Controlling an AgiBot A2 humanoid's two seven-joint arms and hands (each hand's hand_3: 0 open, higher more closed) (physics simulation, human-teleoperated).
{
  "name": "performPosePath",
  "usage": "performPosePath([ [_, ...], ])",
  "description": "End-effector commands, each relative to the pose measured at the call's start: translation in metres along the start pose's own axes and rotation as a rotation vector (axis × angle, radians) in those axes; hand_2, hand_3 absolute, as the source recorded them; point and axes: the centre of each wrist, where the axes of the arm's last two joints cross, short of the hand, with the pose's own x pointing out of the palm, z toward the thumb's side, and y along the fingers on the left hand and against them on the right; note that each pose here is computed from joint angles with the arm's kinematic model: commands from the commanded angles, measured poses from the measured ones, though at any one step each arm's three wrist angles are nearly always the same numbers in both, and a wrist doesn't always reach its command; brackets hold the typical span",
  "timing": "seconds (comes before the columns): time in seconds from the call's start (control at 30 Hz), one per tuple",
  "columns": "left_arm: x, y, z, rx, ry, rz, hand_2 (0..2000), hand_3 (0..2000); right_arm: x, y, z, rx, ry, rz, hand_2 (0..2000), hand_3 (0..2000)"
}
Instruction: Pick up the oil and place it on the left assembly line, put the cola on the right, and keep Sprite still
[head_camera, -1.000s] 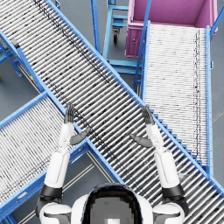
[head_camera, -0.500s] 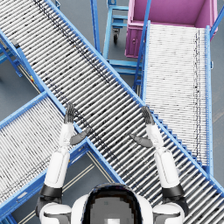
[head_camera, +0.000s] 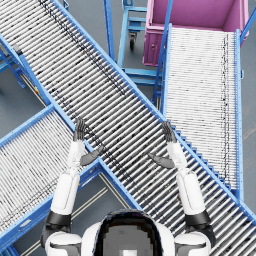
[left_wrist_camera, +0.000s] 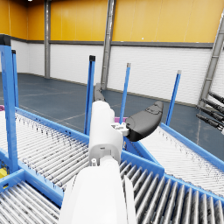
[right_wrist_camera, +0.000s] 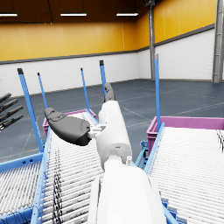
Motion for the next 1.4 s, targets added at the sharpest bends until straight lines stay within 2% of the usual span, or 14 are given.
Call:
performPosePath([
  [0.03, 0.003, 0.001, 0.0, 0.03, -0.004, -0.037, 0, 0, 0.004, -0.002, -0.006, -0.01, -0.013, -0.013, 0, 0],
  [0.23, -0.012, 0.015, 0.042, 0.274, -0.008, -0.022, 0, 0, 0.0, -0.013, 0.036, -0.257, -0.017, -0.107, 0, 0],
  [0.4, -0.03, 0.022, 0.065, 0.373, -0.005, 0.044, 0, 0, -0.016, -0.011, 0.051, -0.33, -0.009, -0.182, 0, 0],
  [0.43, -0.032, 0.022, 0.07, 0.395, 0.04, 0.059, 0, 0, -0.017, -0.012, 0.057, -0.352, -0.007, -0.188, 0, 0],
  [0.6, -0.048, 0.025, 0.091, 0.465, 0.267, 0.169, 0, 0, -0.024, -0.016, 0.077, -0.419, 0.21, -0.256, 0, 0],
  [0.73, -0.05, 0.025, 0.101, 0.498, 0.352, 0.203, 0, 0, -0.032, -0.013, 0.087, -0.452, 0.276, -0.307, 0, 0],
  [0.93, -0.054, 0.023, 0.101, 0.498, 0.371, 0.23, 0, 0, -0.043, -0.009, 0.093, -0.47, 0.296, -0.365, 0, 0],
  [1.4, -0.049, 0.021, 0.093, 0.48, 0.358, 0.219, 0, 0, -0.04, -0.011, 0.087, -0.454, 0.279, -0.362, 0, 0],
])
